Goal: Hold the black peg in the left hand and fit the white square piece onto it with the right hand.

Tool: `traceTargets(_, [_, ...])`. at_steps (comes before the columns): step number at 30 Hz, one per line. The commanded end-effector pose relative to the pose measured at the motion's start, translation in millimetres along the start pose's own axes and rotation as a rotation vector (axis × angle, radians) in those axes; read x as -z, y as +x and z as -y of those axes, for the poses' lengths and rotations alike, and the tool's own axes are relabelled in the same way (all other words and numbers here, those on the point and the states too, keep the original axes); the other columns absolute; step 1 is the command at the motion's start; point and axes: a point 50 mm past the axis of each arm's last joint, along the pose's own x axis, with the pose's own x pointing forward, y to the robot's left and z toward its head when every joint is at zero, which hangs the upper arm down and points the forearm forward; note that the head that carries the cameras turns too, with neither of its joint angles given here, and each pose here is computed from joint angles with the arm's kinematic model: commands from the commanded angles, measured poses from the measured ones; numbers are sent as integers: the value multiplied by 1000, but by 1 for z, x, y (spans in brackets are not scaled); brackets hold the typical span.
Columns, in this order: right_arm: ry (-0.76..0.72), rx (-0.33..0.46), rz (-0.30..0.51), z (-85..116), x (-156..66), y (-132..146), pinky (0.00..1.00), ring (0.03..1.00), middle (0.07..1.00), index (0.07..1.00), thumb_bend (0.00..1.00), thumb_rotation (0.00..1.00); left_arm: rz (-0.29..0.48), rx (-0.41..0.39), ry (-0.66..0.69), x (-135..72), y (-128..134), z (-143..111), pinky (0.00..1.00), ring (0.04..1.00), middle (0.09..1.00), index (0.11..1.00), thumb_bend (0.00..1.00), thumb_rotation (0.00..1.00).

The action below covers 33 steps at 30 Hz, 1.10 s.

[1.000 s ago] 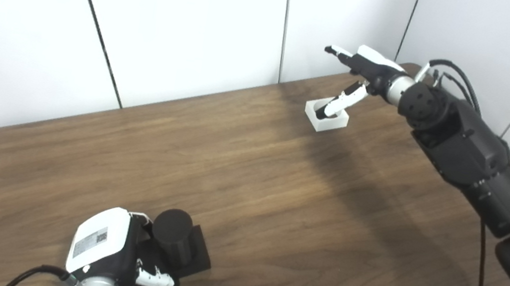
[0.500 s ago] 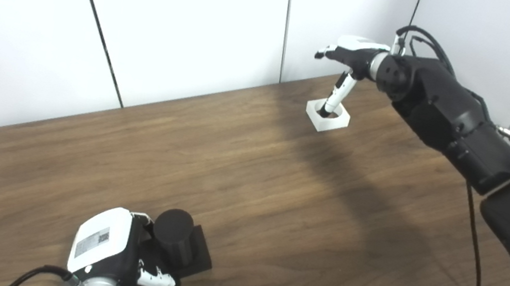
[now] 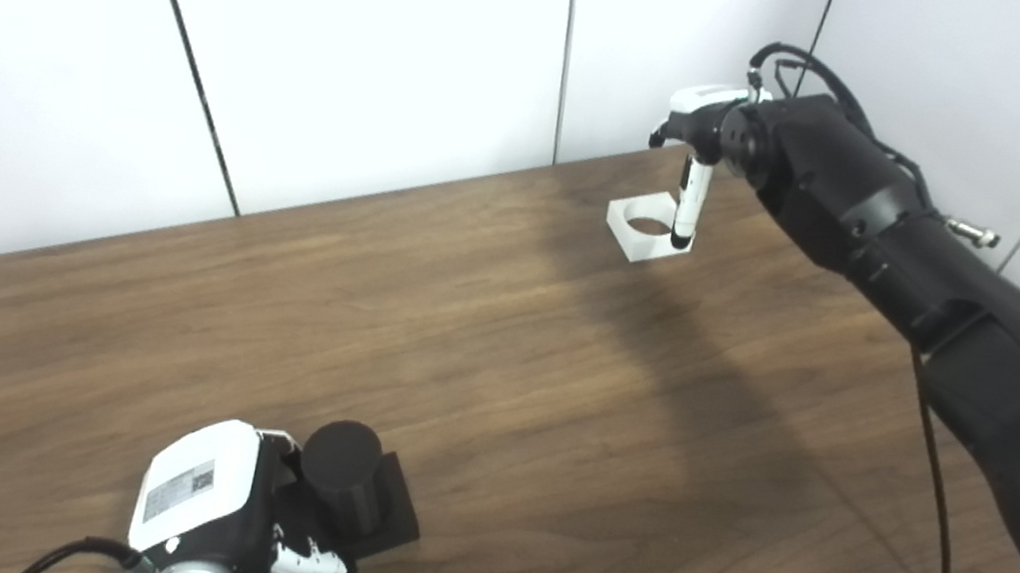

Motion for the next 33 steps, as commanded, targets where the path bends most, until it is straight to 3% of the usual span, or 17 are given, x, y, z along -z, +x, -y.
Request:
traceTargets(1, [-10, 105, 0, 38, 5, -9, 1000, 1000, 1000, 915, 1000, 204, -38, 170, -4, -2, -3, 32, 1000, 927, 832, 486, 524, 66])
traceTargets(16, [-49, 54, 29, 12, -6, 0, 1000, 1000, 1000, 890, 1000, 208, -34, 164, -17, -9, -5, 31, 1000, 931, 834, 485, 525, 64])
traceTargets(20, [-49, 55, 47, 4, -6, 1, 1000, 1000, 999, 880, 1000, 262, -33, 170, -4, -9, -6, 30, 1000, 932, 834, 486, 524, 65])
traceTargets(33, [-51, 72, 77, -16, -2, 7, 1000, 1000, 976, 826, 1000, 270, -29, 170, 7, -12, -7, 30, 1000, 929, 834, 486, 524, 67])
